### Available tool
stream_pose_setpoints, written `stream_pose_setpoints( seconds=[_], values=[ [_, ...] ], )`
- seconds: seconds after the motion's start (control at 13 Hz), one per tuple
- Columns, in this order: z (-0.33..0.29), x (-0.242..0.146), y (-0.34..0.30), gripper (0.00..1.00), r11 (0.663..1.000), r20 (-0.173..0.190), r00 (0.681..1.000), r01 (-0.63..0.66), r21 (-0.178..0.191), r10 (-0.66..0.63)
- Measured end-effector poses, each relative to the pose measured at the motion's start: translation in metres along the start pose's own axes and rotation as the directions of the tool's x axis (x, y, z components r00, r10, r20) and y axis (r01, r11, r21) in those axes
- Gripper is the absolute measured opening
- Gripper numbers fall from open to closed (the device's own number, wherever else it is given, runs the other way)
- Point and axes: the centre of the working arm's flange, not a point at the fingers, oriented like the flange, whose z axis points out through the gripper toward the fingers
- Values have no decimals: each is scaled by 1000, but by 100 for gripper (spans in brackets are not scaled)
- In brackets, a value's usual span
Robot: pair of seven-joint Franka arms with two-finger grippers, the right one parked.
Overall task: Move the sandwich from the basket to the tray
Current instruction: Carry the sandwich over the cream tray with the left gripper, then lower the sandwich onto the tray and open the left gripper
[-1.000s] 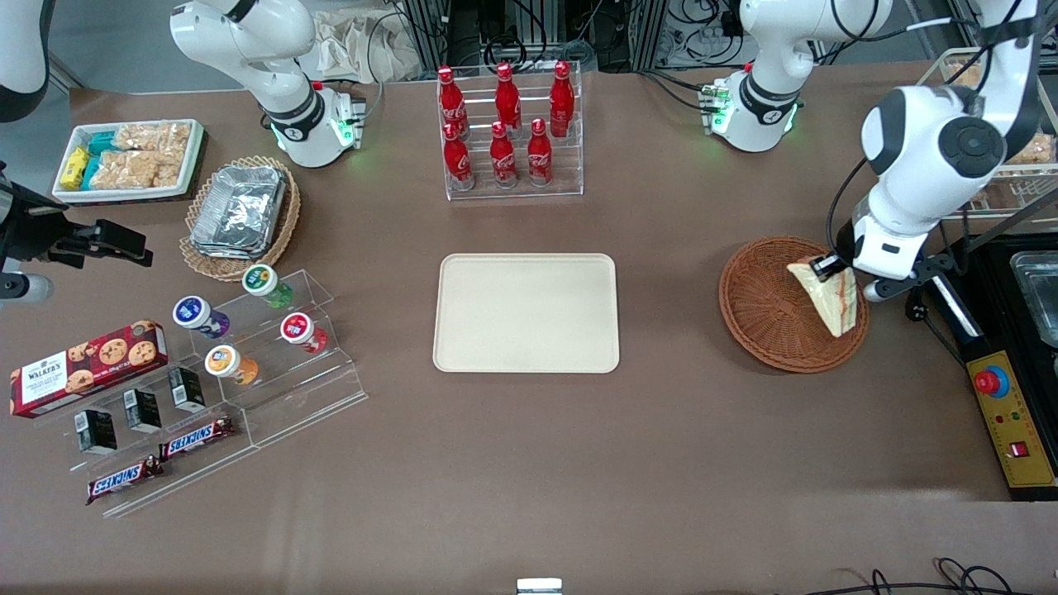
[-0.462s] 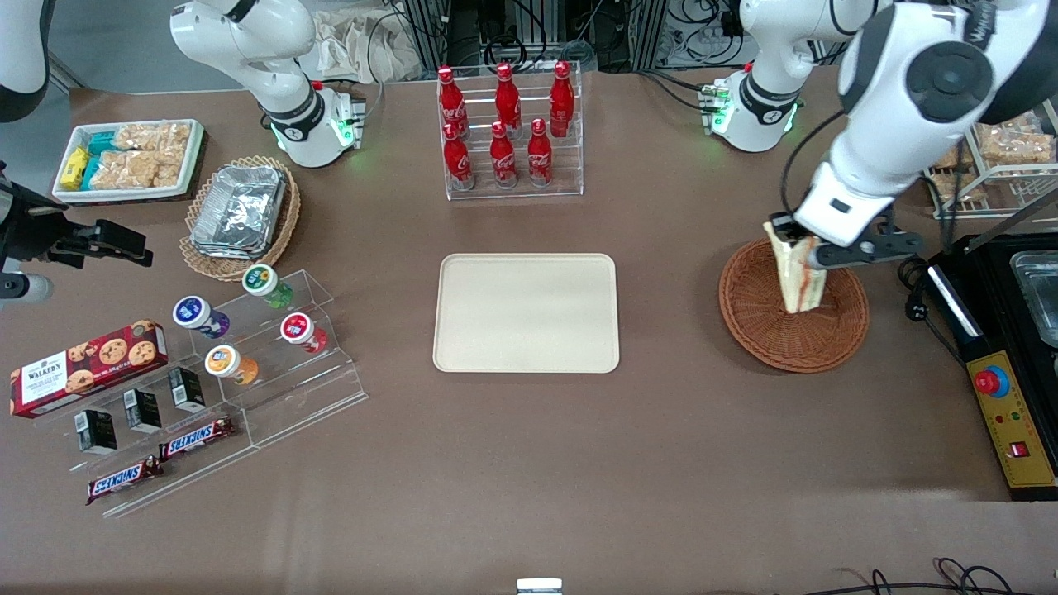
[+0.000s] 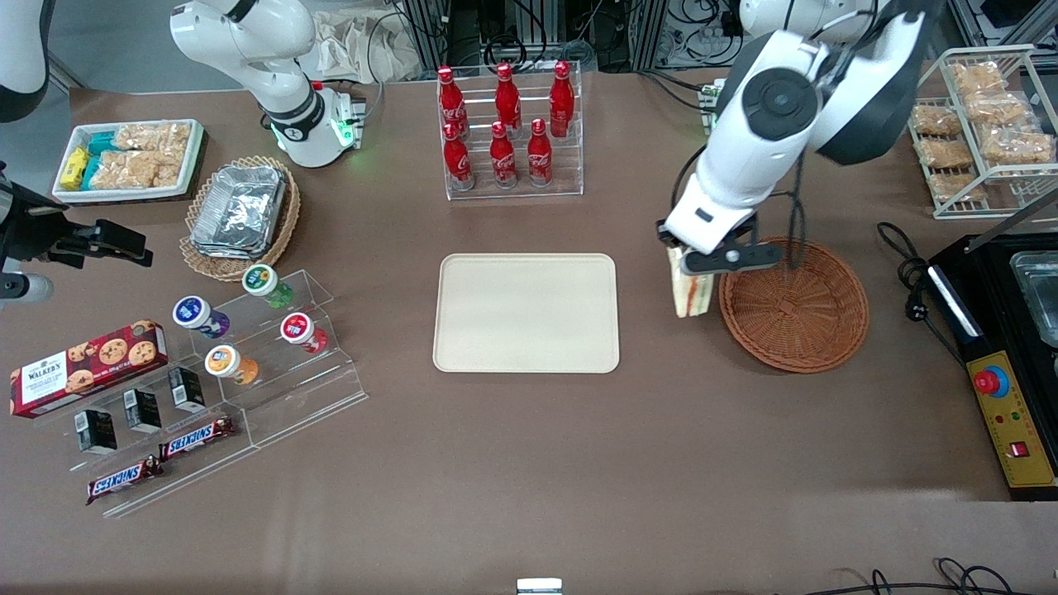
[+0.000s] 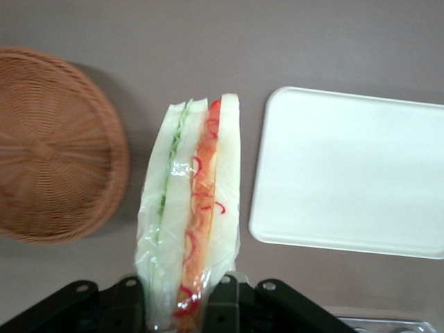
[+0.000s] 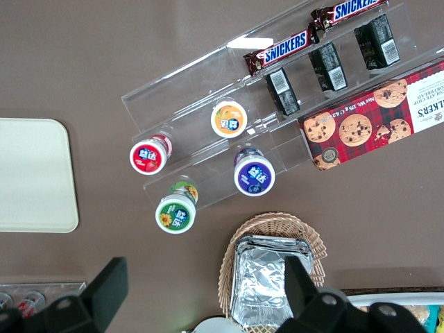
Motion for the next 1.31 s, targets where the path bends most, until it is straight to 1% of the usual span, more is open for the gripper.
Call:
stream_pose_setpoints(
  seconds=[0.23, 0.31, 0.38, 0.54, 0.62, 0.77, 0.92, 1.0, 1.08, 1.15, 1.31],
  values=[
    [52, 6, 32, 24, 999, 36, 999, -35, -35, 36],
    [72, 5, 44, 24, 998, 46, 998, -44, -38, 46],
    [92, 5, 56, 24, 998, 45, 998, -47, -36, 48],
    [129, 2, 79, 24, 999, 18, 999, -34, -32, 34],
    [147, 0, 89, 24, 999, 6, 999, -31, -23, 31],
    [178, -2, 97, 24, 999, 6, 999, -43, 3, 43],
    [200, 1, 98, 23, 998, 4, 998, -57, 6, 57],
    [210, 2, 99, 20, 998, 5, 998, -64, 9, 64],
    [219, 1, 101, 21, 997, 4, 998, -68, 19, 68],
    [224, -1, 103, 27, 997, -7, 998, -69, 34, 69],
    [231, -3, 109, 47, 998, -38, 999, -36, 54, 38]
  ],
)
